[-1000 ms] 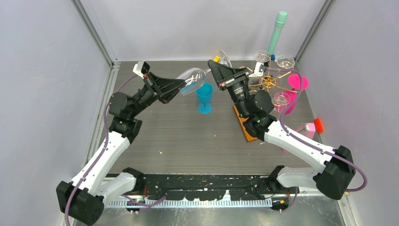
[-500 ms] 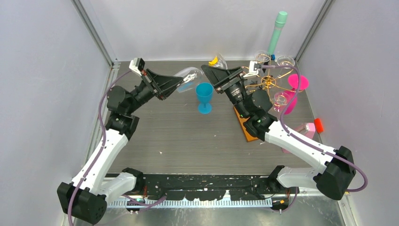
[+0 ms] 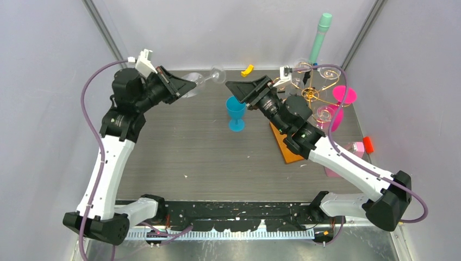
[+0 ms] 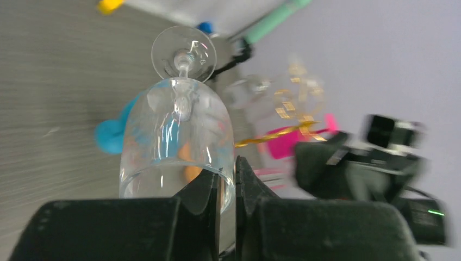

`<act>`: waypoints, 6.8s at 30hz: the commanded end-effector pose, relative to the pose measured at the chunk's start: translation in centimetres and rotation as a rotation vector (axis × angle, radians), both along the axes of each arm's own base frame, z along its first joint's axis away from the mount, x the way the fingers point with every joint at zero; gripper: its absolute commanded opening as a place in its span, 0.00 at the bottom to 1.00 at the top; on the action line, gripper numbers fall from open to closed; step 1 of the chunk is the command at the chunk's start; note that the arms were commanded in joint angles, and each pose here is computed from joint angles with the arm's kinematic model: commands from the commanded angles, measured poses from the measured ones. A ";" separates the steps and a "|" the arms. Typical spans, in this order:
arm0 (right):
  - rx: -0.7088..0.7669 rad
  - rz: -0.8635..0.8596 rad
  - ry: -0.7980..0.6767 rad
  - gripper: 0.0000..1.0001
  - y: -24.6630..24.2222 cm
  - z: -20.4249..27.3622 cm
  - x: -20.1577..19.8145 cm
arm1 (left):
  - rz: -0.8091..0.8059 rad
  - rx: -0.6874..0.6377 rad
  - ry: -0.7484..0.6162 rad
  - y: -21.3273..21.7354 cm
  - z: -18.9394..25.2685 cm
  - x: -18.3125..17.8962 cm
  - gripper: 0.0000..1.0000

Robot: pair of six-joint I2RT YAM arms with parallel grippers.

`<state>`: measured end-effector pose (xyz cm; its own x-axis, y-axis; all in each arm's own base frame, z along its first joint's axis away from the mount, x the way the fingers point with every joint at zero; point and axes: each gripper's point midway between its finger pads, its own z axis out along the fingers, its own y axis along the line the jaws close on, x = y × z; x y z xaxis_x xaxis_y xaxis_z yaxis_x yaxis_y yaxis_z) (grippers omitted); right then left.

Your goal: Take the wine glass off the wine glass rack

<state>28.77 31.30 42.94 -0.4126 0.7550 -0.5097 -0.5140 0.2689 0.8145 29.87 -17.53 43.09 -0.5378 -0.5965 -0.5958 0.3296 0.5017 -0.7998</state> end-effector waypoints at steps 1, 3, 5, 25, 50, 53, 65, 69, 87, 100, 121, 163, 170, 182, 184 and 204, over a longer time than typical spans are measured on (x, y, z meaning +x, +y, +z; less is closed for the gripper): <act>-0.170 -0.016 -0.091 0.61 -0.9 3.0 -1.1 | 0.056 0.410 0.186 3.3 -8.8 0.7 0.00; -0.263 -0.049 -0.069 0.60 -1.4 2.1 -0.7 | 0.047 0.484 0.238 3.8 -10.8 1.1 0.00; -0.349 -0.083 -0.042 0.59 -2.0 1.0 -0.3 | 0.050 0.557 0.282 4.2 -12.6 1.4 0.00; -0.453 -0.171 -0.035 0.64 -5.0 -1.0 -0.8 | -0.163 0.992 0.447 -0.3 -19.8 6.2 0.00; -0.454 -0.268 -0.027 0.64 -9.3 0.3 -2.5 | -0.244 0.990 0.543 -3.5 -23.5 8.3 0.25; -0.452 -0.278 -0.029 0.64 -9.8 0.7 -2.8 | -0.231 0.983 0.518 -3.6 -22.5 8.6 0.34; -0.525 -0.331 -0.037 0.65 -12.6 2.5 -4.0 | -0.148 0.894 0.303 -2.8 -13.3 7.2 0.64; -0.617 -0.415 -0.003 0.67 -15.2 2.0 -4.1 | -0.094 0.837 0.196 -1.9 -10.1 5.6 0.95; -1.029 -0.925 0.183 0.88 -28.2 2.5 -4.5 | -0.069 0.673 -0.029 1.4 -6.3 -4.4 1.00; -0.851 -0.701 0.409 0.89 -29.1 -2.8 -2.0 | -0.115 0.669 0.027 1.2 -9.4 -5.5 1.00; -0.617 -0.627 0.461 0.87 -30.3 -3.7 -0.6 | -0.191 0.685 0.081 0.3 -12.4 -5.6 1.00; -0.370 -0.693 0.594 0.21 -31.4 -7.0 -5.2 | -0.219 0.691 0.118 -0.2 -14.2 -5.2 1.00; -0.339 -0.695 0.581 0.07 -31.2 -6.4 -5.6 | -0.220 0.692 0.120 -0.2 -14.3 -5.2 1.00; -0.188 -0.770 0.473 0.00 -31.3 -3.3 -6.5 | -0.220 0.692 0.117 -0.3 -14.2 -5.1 1.00; -0.151 -0.781 0.453 0.00 -31.3 -2.9 -6.9 | -0.218 0.694 0.116 -0.2 -14.2 -5.1 1.00; 0.043 -0.725 0.399 0.00 -29.6 -1.7 -8.5 | -0.217 0.697 0.115 -0.3 -14.1 -4.8 1.00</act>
